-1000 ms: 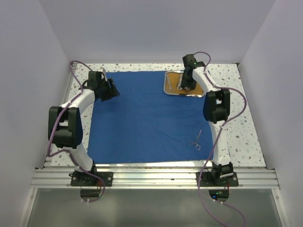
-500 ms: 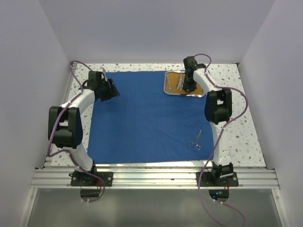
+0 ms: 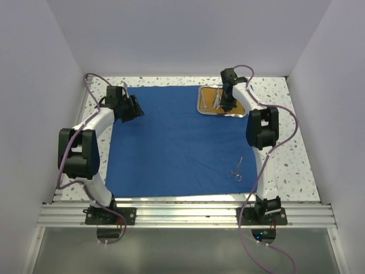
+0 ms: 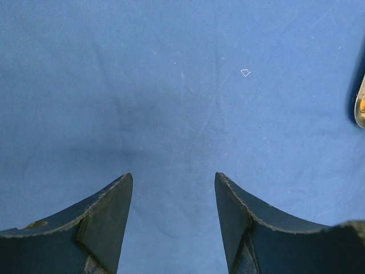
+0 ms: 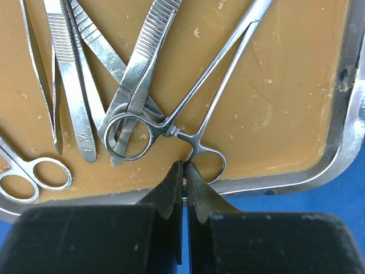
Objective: Open and lay out the surgical kit
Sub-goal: Pick up the medical item from the container, then place the medical item in the surgical kit.
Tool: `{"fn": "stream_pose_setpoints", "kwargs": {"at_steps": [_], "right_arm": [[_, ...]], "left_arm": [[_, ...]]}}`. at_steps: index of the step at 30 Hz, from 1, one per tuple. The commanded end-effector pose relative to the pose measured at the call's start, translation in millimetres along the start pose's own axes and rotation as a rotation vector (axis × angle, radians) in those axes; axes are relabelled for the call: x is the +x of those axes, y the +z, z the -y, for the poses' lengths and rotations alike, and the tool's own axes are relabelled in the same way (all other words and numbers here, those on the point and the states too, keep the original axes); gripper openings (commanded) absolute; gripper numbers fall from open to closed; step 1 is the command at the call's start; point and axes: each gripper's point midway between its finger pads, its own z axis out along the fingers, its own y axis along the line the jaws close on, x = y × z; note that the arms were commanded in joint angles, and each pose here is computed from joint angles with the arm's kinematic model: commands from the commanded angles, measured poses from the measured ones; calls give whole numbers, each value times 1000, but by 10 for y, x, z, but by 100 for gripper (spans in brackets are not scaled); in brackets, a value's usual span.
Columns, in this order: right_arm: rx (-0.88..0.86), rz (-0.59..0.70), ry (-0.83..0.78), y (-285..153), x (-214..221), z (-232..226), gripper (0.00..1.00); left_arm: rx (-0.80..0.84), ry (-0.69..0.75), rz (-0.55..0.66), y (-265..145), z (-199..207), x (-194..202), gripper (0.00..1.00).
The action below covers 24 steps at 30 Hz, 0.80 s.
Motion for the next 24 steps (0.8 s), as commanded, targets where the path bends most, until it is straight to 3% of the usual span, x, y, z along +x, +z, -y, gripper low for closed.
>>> {"fn": "stream_pose_setpoints", "kwargs": {"at_steps": [1, 10, 16, 21, 22, 24], "right_arm": [[32, 11, -25, -131, -75, 90, 0], [37, 140, -20, -859, -471, 215, 0], [5, 163, -7, -1335, -406, 272, 0], [-7, 93, -65, -1665, 97, 334, 0], [12, 27, -101, -1636, 380, 369, 0], [-28, 29, -117, -1893, 616, 367, 0]], "left_arm": [[16, 22, 20, -45, 48, -80, 64], [21, 22, 31, -34, 58, -104, 64], [30, 24, 43, -52, 87, -146, 64], [40, 20, 52, -35, 109, -177, 64], [40, 19, 53, -30, 110, -180, 63], [45, 17, 56, -6, 116, -188, 64]]}}
